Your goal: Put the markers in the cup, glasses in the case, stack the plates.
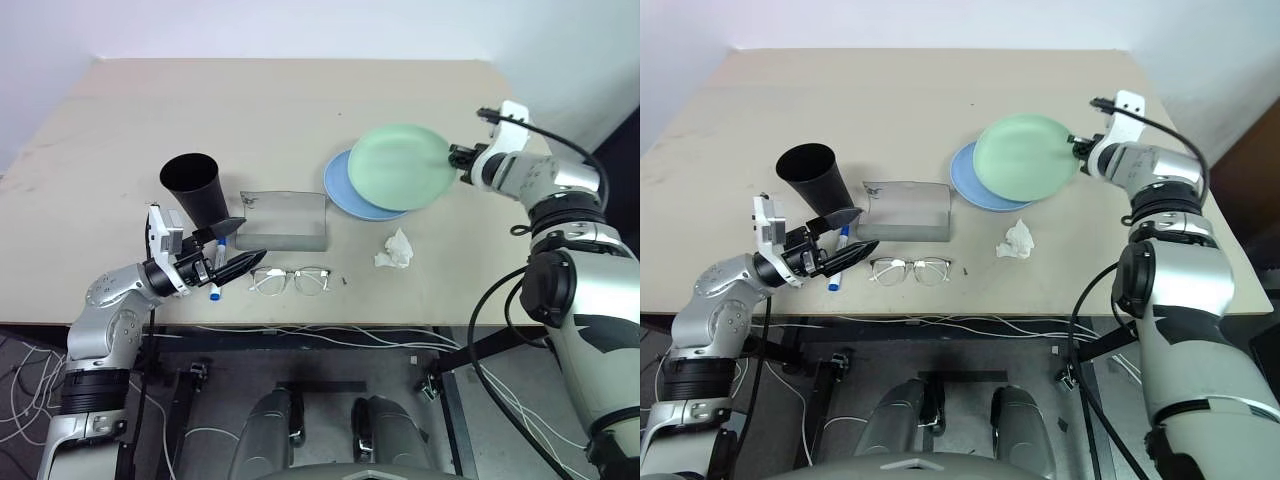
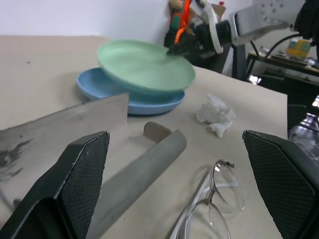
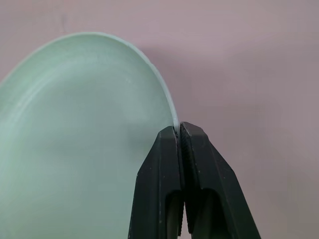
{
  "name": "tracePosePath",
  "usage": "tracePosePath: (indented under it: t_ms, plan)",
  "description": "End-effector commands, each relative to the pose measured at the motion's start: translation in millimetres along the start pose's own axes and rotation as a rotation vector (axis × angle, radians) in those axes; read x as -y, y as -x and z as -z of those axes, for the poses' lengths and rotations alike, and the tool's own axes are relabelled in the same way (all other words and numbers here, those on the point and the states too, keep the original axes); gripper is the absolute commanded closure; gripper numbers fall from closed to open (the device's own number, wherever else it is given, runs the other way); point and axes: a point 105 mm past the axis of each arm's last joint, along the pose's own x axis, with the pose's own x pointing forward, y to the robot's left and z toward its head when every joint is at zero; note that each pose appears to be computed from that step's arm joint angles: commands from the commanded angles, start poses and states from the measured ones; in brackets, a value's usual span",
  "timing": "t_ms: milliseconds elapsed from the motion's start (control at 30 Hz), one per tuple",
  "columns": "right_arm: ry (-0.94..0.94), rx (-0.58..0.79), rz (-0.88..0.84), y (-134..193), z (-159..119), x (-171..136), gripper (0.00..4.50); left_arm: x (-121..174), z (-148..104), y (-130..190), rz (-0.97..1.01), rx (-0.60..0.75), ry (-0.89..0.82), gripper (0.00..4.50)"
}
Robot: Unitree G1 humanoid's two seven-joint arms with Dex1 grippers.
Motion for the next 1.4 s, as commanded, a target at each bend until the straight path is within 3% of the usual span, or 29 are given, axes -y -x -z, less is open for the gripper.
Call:
tracePosePath:
  t_ms: [33,367,500,700,767,867,967,1067,1100,1233,1400]
  plan:
    - [0.085,0.034,-0.025,-5.0,-11.7,-24.0,4.47,1.5,-15.7,3.7,0.011,0.013,-0.059,0.0]
    - [0.17,0.029,-0.068,-10.5,-6.4,-40.7,4.47,-5.3,-21.0,5.1,-0.008,0.022,-0.08,0.0]
    - [0.198,0.043,-0.074,-9.4,-10.7,-41.7,3.54,-2.3,-18.4,4.7,-0.006,0.023,-0.075,0.0]
    - [0.352,0.186,-0.045,3.3,-50.4,-40.7,1.44,-4.6,-20.1,5.1,-0.017,0.023,-0.085,0.0]
    - [0.342,0.232,-0.134,14.9,-68.1,-49.3,0.76,-5.3,-22.9,6.4,-0.019,0.025,-0.089,0.0]
    - [0.32,0.239,-0.34,36.1,-74.7,-61.9,0.76,-7.6,-24.9,9.7,-0.031,0.022,-0.096,0.0]
    - [0.426,0.252,-0.597,66.9,-50.4,-75.8,0.76,-11.2,-26.1,13.3,-0.049,0.02,-0.101,0.0]
    - [0.515,0.183,-0.746,90.8,-5.2,-82.9,0.76,-12.7,-26.5,15.9,-0.059,0.014,-0.104,0.0]
    - [0.52,0.168,-0.771,95.6,4.1,-84.8,0.76,-12.3,-26.8,16.4,-0.059,0.013,-0.105,0.0]
    - [0.531,0.082,-0.824,105.1,35.7,-89.0,0.04,-8.8,-28.6,17.9,-0.06,0.017,-0.105,0.0]
    - [0.47,-0.033,-0.796,96.0,61.6,-86.4,0.04,-7.0,-29.4,24.3,-0.077,0.009,-0.104,0.0]
